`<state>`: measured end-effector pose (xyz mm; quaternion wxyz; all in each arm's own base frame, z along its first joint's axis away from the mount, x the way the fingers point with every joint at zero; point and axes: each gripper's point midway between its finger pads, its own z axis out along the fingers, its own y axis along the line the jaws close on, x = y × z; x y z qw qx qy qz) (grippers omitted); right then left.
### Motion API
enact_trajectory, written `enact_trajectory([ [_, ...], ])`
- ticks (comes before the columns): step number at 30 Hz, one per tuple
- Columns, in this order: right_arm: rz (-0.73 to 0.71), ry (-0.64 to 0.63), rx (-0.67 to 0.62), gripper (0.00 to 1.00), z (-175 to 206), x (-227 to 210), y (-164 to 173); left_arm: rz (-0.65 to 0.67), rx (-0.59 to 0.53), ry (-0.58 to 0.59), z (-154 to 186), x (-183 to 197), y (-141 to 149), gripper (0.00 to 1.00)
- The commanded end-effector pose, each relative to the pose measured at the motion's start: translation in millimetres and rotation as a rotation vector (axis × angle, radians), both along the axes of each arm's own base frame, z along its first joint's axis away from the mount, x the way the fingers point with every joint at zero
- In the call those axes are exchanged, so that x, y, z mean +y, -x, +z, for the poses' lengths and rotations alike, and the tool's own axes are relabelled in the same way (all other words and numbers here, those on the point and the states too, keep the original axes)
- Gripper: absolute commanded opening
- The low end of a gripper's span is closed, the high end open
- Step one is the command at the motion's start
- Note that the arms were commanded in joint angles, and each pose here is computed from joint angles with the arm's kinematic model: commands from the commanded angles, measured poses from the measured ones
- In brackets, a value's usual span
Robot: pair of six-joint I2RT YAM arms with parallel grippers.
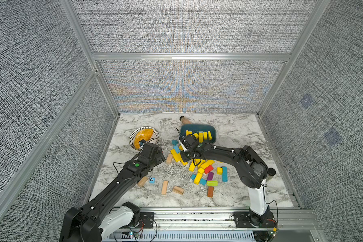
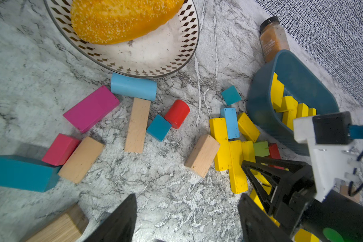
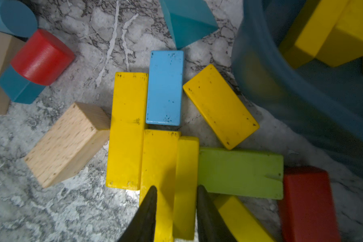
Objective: Pick out the yellow building blocks
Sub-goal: Pick up the building block from the center of the board, then place the building block in the storage box.
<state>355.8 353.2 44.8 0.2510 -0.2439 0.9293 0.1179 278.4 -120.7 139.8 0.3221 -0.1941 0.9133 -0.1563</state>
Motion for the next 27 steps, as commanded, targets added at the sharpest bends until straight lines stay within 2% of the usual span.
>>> enact_trajectory([
  [1, -0.001, 0.025, -0.009, 0.29, -0.1, -2.6, -0.7, 0.005, -0.01, 0.008, 3.7, -0.9, -2.3, 0.77],
  [12, -0.002, -0.002, -0.033, 0.13, 13.1, -0.9, -2.5, 0.009, -0.017, 0.006, 7.1, 0.2, -2.4, 0.77],
  [21, -0.015, -0.125, -0.145, 0.11, 79.4, -8.1, -8.7, 0.009, 0.029, 0.029, -5.1, -5.3, -0.9, 0.76],
  [27, -0.096, -0.202, -0.185, 0.11, 108.1, -38.7, -34.9, -0.038, 0.07, 0.041, -12.6, -17.7, -4.2, 0.76],
])
